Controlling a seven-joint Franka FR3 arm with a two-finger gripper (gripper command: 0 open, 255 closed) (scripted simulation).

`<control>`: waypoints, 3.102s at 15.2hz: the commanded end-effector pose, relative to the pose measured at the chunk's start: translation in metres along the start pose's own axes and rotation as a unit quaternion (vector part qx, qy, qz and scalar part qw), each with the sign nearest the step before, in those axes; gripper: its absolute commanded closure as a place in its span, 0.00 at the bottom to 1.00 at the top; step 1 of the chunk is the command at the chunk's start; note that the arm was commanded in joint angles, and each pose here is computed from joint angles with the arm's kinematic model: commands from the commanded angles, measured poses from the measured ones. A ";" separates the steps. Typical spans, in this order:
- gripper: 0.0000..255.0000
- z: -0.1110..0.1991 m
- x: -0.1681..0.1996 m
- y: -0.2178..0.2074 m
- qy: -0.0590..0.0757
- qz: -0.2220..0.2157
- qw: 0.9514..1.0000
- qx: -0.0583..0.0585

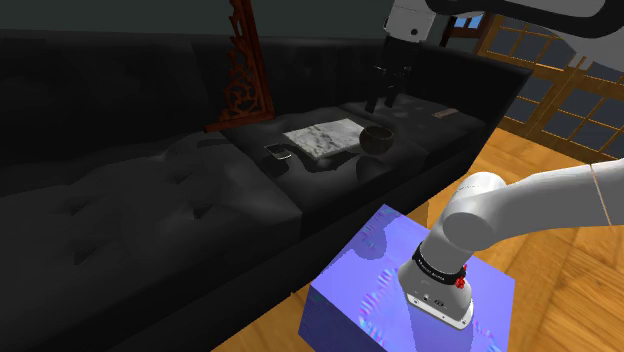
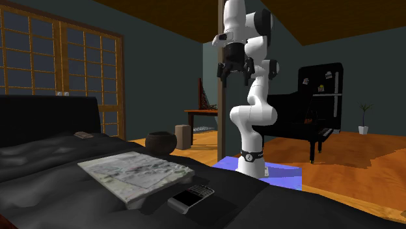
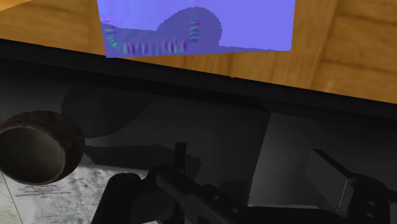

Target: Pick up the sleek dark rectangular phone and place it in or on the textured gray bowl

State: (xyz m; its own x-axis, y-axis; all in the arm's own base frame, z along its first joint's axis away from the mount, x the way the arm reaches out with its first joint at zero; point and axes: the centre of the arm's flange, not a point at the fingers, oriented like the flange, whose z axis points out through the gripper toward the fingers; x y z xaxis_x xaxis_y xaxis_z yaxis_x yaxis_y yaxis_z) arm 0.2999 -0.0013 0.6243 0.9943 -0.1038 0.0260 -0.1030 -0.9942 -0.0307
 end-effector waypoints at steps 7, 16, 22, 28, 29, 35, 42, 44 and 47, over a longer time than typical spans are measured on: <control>0.00 0.047 0.065 -0.004 -0.005 -0.004 1.000 0.003; 0.00 0.120 0.162 -0.011 -0.014 -0.010 1.000 0.007; 0.00 0.169 0.225 -0.017 -0.019 -0.015 1.000 0.010; 0.00 0.218 0.288 -0.024 -0.024 -0.019 0.999 0.012; 0.00 0.227 0.299 -0.025 -0.025 -0.020 0.999 0.013; 0.00 0.269 0.345 -0.031 -0.029 -0.023 0.999 0.015; 0.00 0.304 0.343 -0.032 -0.029 -0.023 0.999 0.015; 0.00 0.304 0.343 -0.032 -0.029 -0.023 0.999 0.015; 0.00 0.304 0.343 -0.032 -0.029 -0.023 0.999 0.015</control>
State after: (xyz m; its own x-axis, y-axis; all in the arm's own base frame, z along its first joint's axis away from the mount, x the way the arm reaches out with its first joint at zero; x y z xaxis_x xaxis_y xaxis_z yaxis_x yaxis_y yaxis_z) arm 0.6529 0.0033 0.3306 0.9980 -0.0561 -0.0307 -0.0579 -0.9965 -0.0607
